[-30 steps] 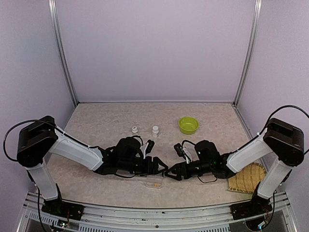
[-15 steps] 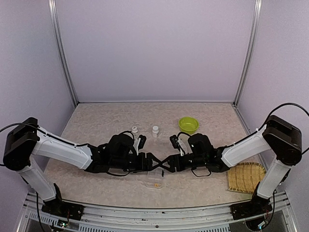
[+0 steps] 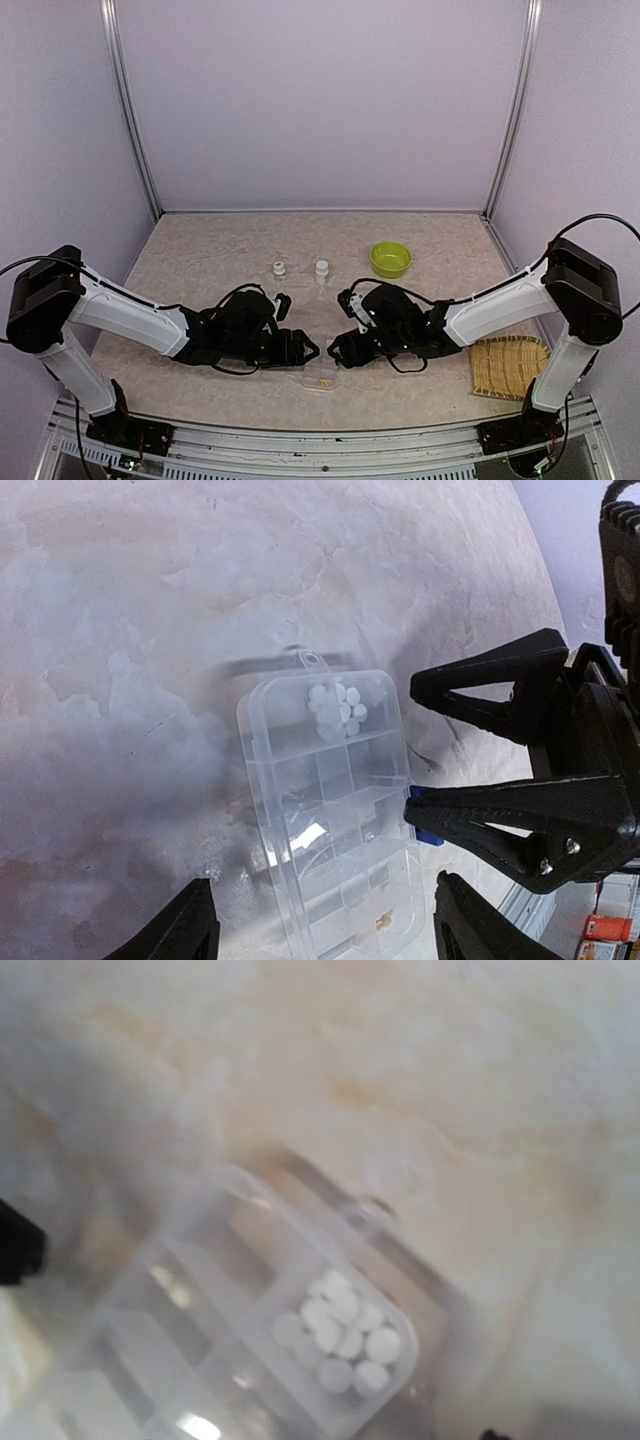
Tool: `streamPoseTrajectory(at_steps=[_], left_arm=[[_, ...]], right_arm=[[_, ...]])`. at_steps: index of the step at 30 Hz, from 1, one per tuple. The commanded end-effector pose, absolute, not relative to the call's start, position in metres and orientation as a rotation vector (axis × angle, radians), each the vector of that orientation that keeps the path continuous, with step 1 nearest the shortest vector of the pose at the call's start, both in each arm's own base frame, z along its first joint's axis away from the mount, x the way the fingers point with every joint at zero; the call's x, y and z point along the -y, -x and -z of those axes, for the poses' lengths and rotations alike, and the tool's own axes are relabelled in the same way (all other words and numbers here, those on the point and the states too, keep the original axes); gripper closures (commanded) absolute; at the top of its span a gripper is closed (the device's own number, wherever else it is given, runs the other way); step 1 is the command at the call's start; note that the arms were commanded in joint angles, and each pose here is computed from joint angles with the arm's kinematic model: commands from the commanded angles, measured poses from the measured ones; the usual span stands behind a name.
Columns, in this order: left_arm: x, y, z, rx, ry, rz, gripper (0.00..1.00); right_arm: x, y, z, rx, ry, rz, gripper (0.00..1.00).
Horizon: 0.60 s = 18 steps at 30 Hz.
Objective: Sort the pills into containers
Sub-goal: Adjust the lid of the pill container on the pill container.
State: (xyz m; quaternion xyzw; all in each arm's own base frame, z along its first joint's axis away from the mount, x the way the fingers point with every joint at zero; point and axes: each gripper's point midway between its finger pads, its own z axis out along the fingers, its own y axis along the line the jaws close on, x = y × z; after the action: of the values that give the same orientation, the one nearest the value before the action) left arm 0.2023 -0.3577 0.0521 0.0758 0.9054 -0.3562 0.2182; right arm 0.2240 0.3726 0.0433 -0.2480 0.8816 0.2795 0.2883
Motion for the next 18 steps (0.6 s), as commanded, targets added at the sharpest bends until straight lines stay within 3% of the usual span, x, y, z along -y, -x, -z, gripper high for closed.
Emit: streamPoseTrajectory(at_steps=[1,18], left_arm=[[0.357,-0.205,-0.057,-2.486,-0.215,0.978,0.28],[0.36,-0.205,-0.045,-2.511,-0.225,0.969,0.28]], right_arm=[[-0.358,-0.223,-0.024,-2.411,0.694,-0.587,0.33],[-0.345,-0.221,-0.044,-2.363,0.67,-0.578,0.33]])
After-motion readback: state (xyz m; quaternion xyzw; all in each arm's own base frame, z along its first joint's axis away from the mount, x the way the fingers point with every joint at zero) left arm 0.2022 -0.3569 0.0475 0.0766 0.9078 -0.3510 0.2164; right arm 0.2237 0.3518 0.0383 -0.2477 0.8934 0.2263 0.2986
